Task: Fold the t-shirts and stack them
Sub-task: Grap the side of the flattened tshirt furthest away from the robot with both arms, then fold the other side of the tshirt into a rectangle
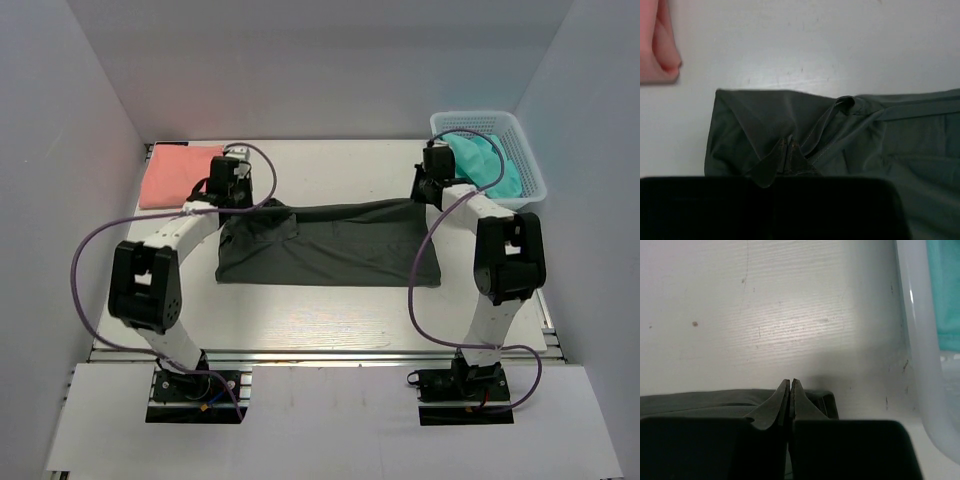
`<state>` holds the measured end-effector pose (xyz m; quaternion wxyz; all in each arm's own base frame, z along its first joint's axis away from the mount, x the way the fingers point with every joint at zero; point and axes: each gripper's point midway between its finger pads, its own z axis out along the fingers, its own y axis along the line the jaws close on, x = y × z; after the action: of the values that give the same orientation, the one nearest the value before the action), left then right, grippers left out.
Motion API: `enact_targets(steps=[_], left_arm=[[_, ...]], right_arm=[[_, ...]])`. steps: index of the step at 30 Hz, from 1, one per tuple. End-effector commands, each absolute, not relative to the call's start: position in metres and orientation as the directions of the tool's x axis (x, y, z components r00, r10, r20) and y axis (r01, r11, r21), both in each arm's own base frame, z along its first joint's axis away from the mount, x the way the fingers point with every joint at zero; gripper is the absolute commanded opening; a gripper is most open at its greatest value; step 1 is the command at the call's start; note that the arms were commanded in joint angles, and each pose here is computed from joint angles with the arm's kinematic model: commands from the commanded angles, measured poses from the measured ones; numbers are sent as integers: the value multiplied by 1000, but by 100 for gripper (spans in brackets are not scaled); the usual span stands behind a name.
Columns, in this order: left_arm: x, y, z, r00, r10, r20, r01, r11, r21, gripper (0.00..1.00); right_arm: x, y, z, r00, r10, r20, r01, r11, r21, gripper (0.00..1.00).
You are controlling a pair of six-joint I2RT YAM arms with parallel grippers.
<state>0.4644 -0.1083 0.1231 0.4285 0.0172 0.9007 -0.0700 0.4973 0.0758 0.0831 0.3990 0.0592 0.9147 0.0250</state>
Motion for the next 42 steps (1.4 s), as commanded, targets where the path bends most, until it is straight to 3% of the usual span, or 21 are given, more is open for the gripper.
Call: enact_targets(steps=[1, 7, 18, 19, 20, 21, 22, 23, 25, 26, 27, 28, 30, 34, 37, 42], left_arm=[[444, -111, 167, -541, -98, -835, 97, 979, -178, 0], [380, -107, 124, -596, -164, -786, 77, 963, -259, 0], [321, -104, 73, -690, -220, -689, 20, 946, -322, 1], [319, -103, 71, -700, -218, -681, 16, 948, -319, 7], [314, -102, 66, -712, -223, -666, 4, 947, -322, 22], [312, -102, 63, -718, -222, -660, 1, 948, -320, 24], [308, -105, 61, -731, -230, -643, 1, 941, -337, 27], [300, -105, 57, -747, -226, -625, 1, 940, -341, 40], [292, -104, 55, -757, -233, -610, -13, 939, -344, 57], [283, -100, 52, -775, -238, -585, -39, 942, -332, 77], [283, -97, 60, -764, -241, -598, -43, 944, -326, 85], [283, -95, 64, -759, -243, -604, -50, 947, -318, 91], [287, -91, 79, -738, -240, -631, -50, 952, -303, 99], [308, -103, 115, -667, -247, -703, 22, 936, -350, 99], [329, -121, 132, -638, -240, -732, 112, 911, -397, 99], [358, -157, 125, -678, -73, -731, 310, 874, -375, 99]], right_arm=[[498, 72, 121, -586, 122, -801, 69, 992, 101, 0], [479, 73, 124, -574, 90, -814, 30, 996, 89, 0], [441, 61, 96, -626, 120, -770, 81, 993, 90, 3], [437, 62, 92, -639, 129, -759, 87, 992, 96, 1], [426, 57, 79, -661, 135, -738, 111, 990, 82, 1], [422, 56, 76, -663, 165, -730, 138, 986, 98, 17], [416, 54, 70, -676, 182, -714, 160, 982, 98, 23], [404, 46, 63, -692, 195, -695, 203, 977, 72, 25], [389, 37, 61, -707, 225, -670, 265, 963, 43, 43], [375, 28, 58, -718, 234, -655, 302, 953, 9, 51], [370, 24, 59, -715, 245, -655, 322, 947, 2, 74], [367, 20, 72, -682, 261, -683, 345, 939, 14, 87], [363, 19, 78, -669, 261, -696, 343, 939, 22, 90], [371, 41, 102, -643, 249, -724, 241, 964, 117, 90], [385, 78, 115, -649, 215, -729, 72, 972, 223, 90], [396, 122, 110, -681, 124, -722, -136, 947, 290, 90]])
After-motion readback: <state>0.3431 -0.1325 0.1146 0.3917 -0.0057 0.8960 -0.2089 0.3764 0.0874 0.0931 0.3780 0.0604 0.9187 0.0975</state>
